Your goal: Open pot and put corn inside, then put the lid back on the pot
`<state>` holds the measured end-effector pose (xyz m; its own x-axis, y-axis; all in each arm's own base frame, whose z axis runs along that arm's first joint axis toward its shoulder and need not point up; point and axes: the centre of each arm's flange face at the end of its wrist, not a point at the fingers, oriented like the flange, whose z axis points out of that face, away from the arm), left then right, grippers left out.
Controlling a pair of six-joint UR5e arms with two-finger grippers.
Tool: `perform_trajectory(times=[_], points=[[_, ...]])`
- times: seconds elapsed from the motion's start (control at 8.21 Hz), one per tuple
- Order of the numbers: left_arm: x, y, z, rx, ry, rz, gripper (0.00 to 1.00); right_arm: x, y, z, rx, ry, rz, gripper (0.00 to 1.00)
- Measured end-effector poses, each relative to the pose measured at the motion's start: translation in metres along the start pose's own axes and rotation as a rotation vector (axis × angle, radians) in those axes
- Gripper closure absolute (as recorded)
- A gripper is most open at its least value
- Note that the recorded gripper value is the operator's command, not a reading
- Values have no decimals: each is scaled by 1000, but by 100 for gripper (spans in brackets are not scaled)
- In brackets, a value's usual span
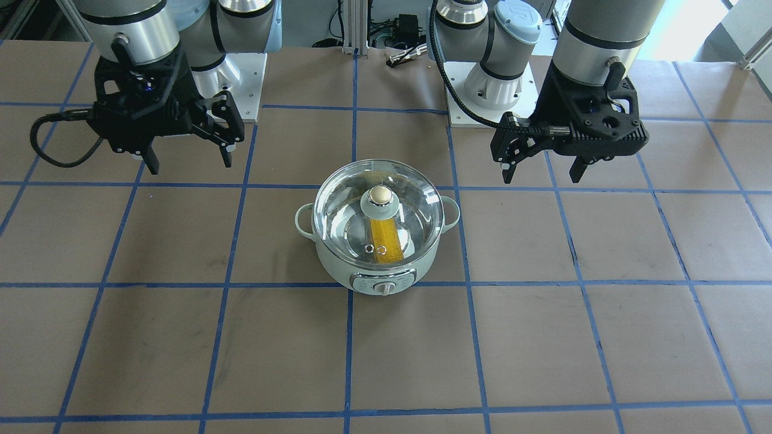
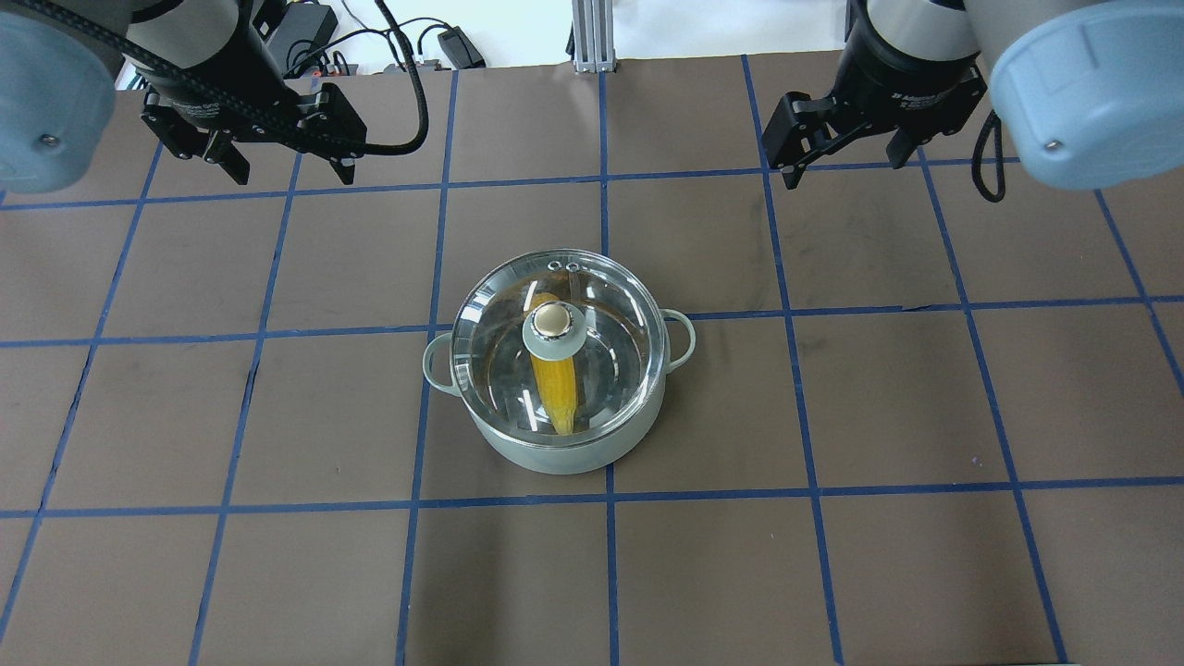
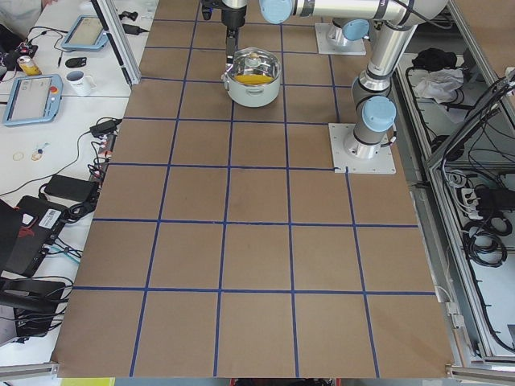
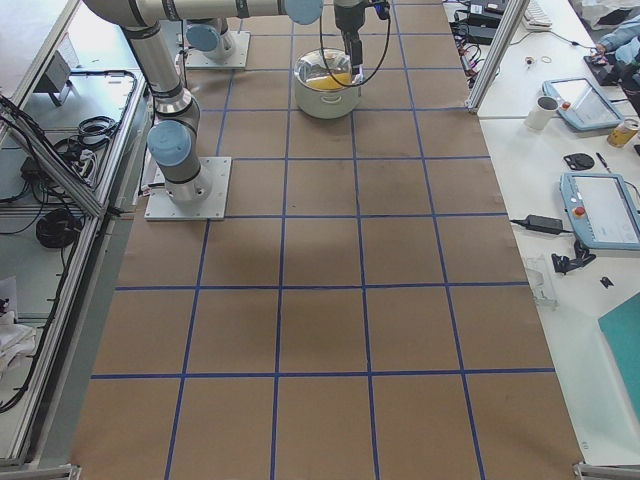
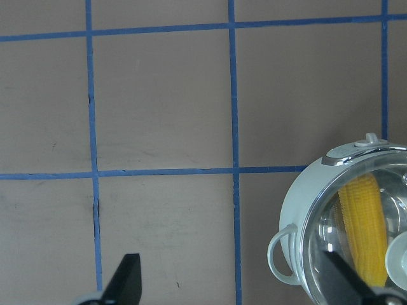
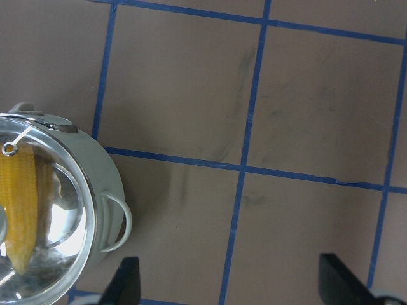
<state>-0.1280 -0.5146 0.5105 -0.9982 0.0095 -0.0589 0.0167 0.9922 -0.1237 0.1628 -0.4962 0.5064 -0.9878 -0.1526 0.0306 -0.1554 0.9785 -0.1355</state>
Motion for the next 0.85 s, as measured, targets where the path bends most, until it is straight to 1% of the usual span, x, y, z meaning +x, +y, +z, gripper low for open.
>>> perform_trajectory(times=[0.24,0.85], points=[[0,7,-7,-9,2,1,0,10,6,-11,14,24,-7,0],[0,9,-6,-17,7,0,0,10,7,-14,16,25,-10,0]])
